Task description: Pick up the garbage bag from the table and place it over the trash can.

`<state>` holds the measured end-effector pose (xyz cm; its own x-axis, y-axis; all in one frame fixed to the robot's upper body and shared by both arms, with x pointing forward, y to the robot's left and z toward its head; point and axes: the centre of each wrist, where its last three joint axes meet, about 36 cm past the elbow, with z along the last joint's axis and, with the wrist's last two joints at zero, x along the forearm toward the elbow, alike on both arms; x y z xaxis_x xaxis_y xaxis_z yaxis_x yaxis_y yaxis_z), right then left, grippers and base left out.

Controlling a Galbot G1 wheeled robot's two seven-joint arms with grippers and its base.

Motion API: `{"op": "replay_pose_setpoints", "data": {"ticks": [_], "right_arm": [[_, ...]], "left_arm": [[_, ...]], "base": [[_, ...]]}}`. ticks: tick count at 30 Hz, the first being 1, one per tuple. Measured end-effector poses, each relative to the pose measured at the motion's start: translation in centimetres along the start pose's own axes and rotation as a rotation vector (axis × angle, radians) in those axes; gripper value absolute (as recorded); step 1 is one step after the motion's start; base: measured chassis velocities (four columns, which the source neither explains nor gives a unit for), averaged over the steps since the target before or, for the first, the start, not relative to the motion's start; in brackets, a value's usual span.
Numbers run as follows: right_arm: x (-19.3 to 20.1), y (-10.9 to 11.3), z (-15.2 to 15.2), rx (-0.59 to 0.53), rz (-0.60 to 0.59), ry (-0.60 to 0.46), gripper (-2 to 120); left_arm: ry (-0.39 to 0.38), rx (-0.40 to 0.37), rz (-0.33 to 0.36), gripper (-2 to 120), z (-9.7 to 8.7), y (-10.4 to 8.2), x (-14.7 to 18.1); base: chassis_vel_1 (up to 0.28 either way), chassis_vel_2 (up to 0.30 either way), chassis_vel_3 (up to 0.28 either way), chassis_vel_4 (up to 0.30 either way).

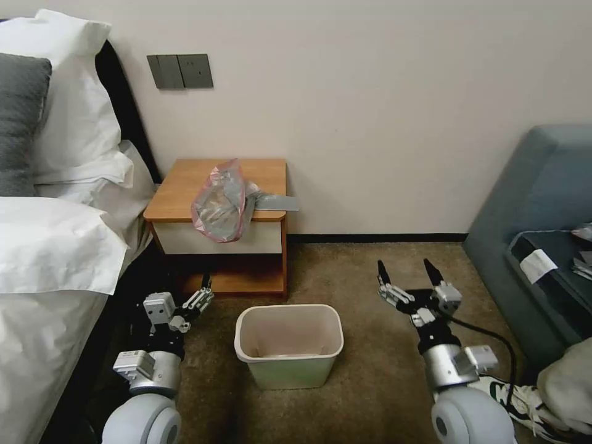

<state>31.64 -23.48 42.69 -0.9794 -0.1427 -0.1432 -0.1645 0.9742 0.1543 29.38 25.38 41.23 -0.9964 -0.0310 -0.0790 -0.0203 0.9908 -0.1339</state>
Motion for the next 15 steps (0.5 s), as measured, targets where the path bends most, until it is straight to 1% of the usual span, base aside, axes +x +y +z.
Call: {"op": "replay_pose_setpoints", "data": {"ticks": [1, 2, 5, 6, 7, 9, 12, 14, 15], "right_arm": [[-0.5, 0.0, 0.1, -0.027, -0.008, 0.004, 100], [-0.5, 0.0, 0.1, -0.027, -0.008, 0.004, 100], [-2.4, 0.3, 0.7, -0.106, -0.038, 0.012, 100], [-2.4, 0.3, 0.7, -0.106, -0.038, 0.012, 100], [-3.5, 0.5, 0.9, -0.130, -0.054, 0.011, 100], [-5.1, 0.9, 1.2, -0.152, -0.079, 0.008, 100], [-6.2, 1.3, 1.4, -0.159, -0.097, 0.009, 100], [-8.5, 1.9, 1.7, -0.170, -0.143, 0.013, 100], [-8.5, 1.9, 1.7, -0.170, -0.143, 0.013, 100]], "left_arm": [[0.001, -0.001, -0.003, 89, 0.1, 0.1, 0.0], [0.001, -0.001, -0.003, 89, 0.1, 0.1, 0.0], [0.007, 0.000, -0.008, 89, 0.6, 0.2, 0.0], [0.007, 0.000, -0.008, 89, 0.6, 0.2, 0.0], [0.010, -0.001, -0.012, 89, 0.9, 0.2, 0.0], [0.015, -0.005, -0.019, 89, 1.2, 0.3, 0.0], [0.018, -0.009, -0.026, 89, 1.4, 0.3, 0.0], [0.019, -0.017, -0.039, 89, 1.6, 0.6, -0.1], [0.019, -0.017, -0.039, 89, 1.6, 0.6, -0.1]], "base": [[0.000, 0.000, 0.000, 0.000], [0.000, 0.000, 0.000, 0.000], [0.000, 0.000, 0.000, 0.000], [0.000, 0.000, 0.000, 0.000], [0.000, 0.000, 0.000, 0.000], [0.000, 0.000, 0.000, 0.000], [0.000, 0.000, 0.000, 0.000], [0.000, 0.000, 0.000, 0.000], [0.000, 0.000, 0.000, 0.000]]}}
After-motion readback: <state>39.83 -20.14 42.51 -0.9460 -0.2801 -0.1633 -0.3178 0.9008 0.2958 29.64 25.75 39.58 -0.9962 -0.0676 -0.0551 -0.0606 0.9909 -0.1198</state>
